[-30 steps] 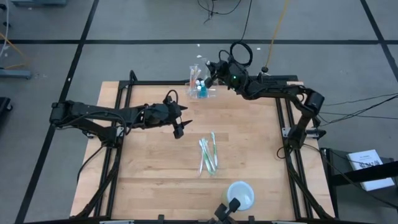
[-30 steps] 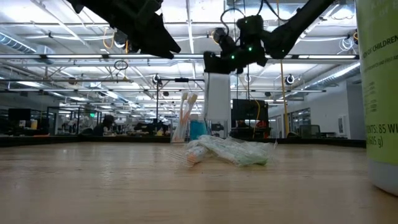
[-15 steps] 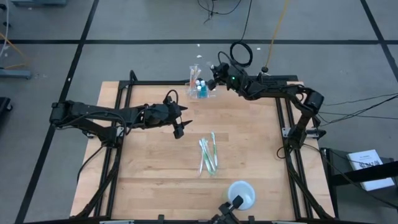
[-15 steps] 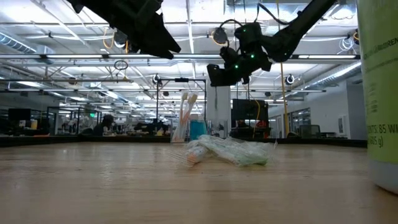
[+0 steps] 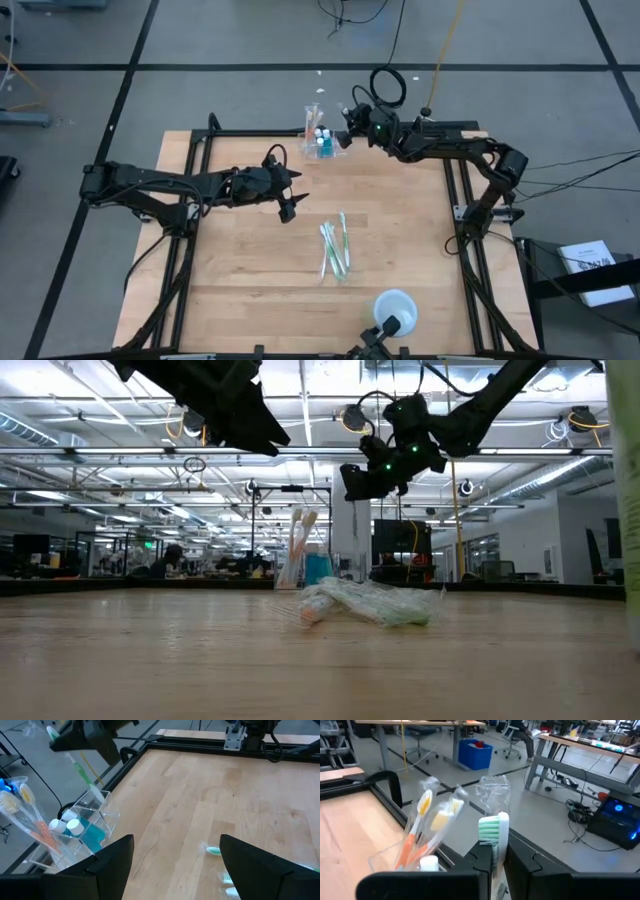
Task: Pick & Place toothbrushing station
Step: Put the green toothbrush into the transparent organizer, then put the orange toothbrush into the transparent organizer
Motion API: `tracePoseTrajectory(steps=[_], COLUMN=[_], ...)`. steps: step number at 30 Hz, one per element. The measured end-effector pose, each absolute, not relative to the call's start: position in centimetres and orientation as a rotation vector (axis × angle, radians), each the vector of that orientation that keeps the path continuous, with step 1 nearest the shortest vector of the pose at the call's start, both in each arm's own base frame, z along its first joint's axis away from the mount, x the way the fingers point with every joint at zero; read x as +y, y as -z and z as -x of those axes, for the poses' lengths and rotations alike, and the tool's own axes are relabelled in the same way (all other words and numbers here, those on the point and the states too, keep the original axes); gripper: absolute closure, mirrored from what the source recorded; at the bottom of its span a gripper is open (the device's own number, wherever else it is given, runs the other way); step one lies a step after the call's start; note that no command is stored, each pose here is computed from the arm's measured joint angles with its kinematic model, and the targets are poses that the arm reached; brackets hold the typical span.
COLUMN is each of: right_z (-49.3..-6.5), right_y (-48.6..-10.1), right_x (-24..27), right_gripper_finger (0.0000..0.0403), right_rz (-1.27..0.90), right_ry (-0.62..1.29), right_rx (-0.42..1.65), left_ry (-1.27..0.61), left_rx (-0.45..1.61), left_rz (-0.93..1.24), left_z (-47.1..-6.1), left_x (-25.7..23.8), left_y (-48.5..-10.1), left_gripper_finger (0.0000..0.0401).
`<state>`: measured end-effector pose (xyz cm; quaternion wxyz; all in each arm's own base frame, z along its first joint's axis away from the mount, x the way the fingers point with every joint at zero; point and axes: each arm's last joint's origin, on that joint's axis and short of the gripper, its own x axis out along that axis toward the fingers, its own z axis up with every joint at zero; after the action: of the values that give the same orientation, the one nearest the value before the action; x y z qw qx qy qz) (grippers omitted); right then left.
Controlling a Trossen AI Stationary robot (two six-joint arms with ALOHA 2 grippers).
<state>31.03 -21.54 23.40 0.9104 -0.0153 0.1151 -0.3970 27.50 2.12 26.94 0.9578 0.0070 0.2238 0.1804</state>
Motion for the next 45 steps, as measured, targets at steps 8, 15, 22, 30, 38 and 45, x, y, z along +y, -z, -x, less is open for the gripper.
tracePoseTrajectory(steps=[8, 15, 22, 30, 38, 45], right_z=[-29.7, -28.7, -29.0, -29.0, -28.7, -27.8], right_y=[-23.6, -23.7, -23.6, -23.7, -25.0, -27.9], right_x=[-21.9, -22.5, -22.1, -22.1, -21.9, -20.2], right_gripper_finger=[0.0383, 0.0383, 0.0378, 0.0341, 0.0276, 0.0220], right_rz=[0.013, 0.009, 0.012, -0.008, -0.007, 0.007], right_ry=[0.838, 0.865, 0.850, 0.855, 0.857, 0.838], right_rx=[0.337, 0.347, 0.324, 0.313, 0.248, 0.185], left_ry=[-0.366, -0.366, -0.366, -0.367, -0.369, -0.375], left_rx=[0.455, 0.459, 0.461, 0.459, 0.458, 0.456], left_rz=[-0.014, -0.015, -0.015, -0.010, -0.004, 0.028], left_z=[-27.5, -27.5, -27.5, -27.5, -27.5, -27.6], left_x=[2.1, 2.1, 2.1, 2.1, 2.1, 2.1], left_y=[-26.9, -26.9, -26.9, -26.9, -26.9, -26.8], left_gripper_finger=[0.0105, 0.0105, 0.0105, 0.0105, 0.0105, 0.0105])
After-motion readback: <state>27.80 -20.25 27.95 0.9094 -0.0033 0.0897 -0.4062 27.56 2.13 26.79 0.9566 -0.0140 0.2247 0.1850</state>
